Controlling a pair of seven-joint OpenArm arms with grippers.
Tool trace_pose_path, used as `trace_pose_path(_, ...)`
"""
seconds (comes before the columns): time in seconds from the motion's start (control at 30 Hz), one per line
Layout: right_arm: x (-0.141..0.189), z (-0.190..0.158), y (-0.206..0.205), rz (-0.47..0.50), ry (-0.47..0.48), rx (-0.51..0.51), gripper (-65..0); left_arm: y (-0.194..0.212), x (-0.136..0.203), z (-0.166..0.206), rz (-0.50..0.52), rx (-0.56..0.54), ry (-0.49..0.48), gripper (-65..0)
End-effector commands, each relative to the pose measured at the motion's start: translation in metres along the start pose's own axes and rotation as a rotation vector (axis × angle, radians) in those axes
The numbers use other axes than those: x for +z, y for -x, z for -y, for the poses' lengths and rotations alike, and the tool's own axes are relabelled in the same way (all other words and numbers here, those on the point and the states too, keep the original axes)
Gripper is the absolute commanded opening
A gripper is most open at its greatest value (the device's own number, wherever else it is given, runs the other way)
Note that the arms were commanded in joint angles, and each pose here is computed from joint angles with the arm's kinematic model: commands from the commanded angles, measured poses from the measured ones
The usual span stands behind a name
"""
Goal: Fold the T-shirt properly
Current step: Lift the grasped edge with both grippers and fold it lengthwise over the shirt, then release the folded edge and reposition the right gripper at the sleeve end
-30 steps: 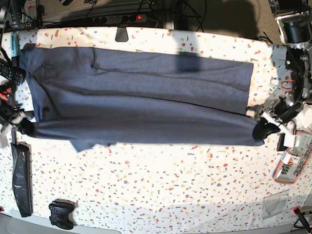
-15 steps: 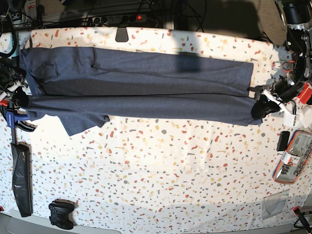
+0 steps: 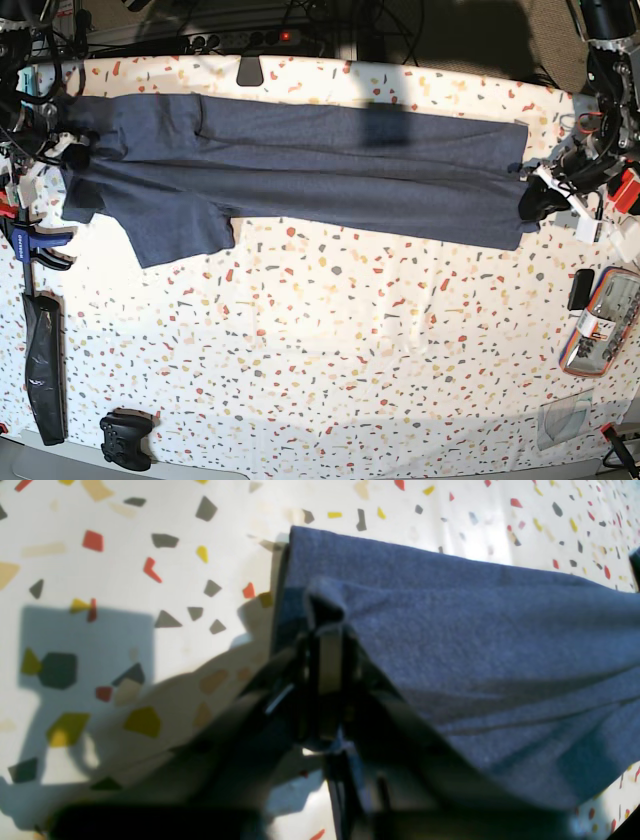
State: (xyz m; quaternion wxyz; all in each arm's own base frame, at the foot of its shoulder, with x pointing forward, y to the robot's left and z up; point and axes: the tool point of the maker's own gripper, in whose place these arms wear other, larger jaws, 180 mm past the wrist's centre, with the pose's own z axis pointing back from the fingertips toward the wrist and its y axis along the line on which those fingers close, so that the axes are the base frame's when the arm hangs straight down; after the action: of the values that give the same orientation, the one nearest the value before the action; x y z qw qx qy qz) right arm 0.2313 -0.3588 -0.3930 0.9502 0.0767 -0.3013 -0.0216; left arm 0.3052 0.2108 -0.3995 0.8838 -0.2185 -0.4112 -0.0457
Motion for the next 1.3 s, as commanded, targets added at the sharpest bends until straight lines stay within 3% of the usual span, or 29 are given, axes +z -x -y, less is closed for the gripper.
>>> trace_pose_path(0.0, 0.009, 0.007, -0.014, 0.02, 0.017, 0.028, -45.0, -0.022, 0.005, -0.003, 0.055, -0.029, -0.001, -52.8)
trace_pose_path(0.07, 0.009, 0.007, -0.009, -0.009, 0.017, 0.028, -34.9, -0.022, 0.005, -0.003, 0.057, -0.03, 0.0, -38.1)
trace_pose_path(0.13, 0.009, 0.007, -0.01, -0.007, 0.014, 0.026, -32.0, -0.023, 0.005, -0.003, 0.06, -0.028, 0.001, -30.0)
trace_pose_path(0.53, 0.017, -0.017, -0.052, 0.153, -0.139, -0.061, -32.0, -0.024, 0.005, -0.002, 0.066, -0.022, 0.006, -29.6)
trace_pose_path(0.8, 0.019, -0.024, -0.093, 0.218, -0.161, -0.039, -32.0, -0.025, 0.005, -0.001, 0.069, -0.019, 0.008, -29.6)
trace_pose_path(0.93, 0.017, -0.027, -0.09, 0.094, -0.164, -0.005, -32.0, -0.025, 0.005, -0.002, 0.069, -0.019, 0.008, -29.6)
trace_pose_path(1.27, 0.03, 0.009, -0.067, -0.021, -0.03, 0.056, -32.0, -0.025, 0.005, -0.001, 0.073, -0.019, 0.009, -29.6)
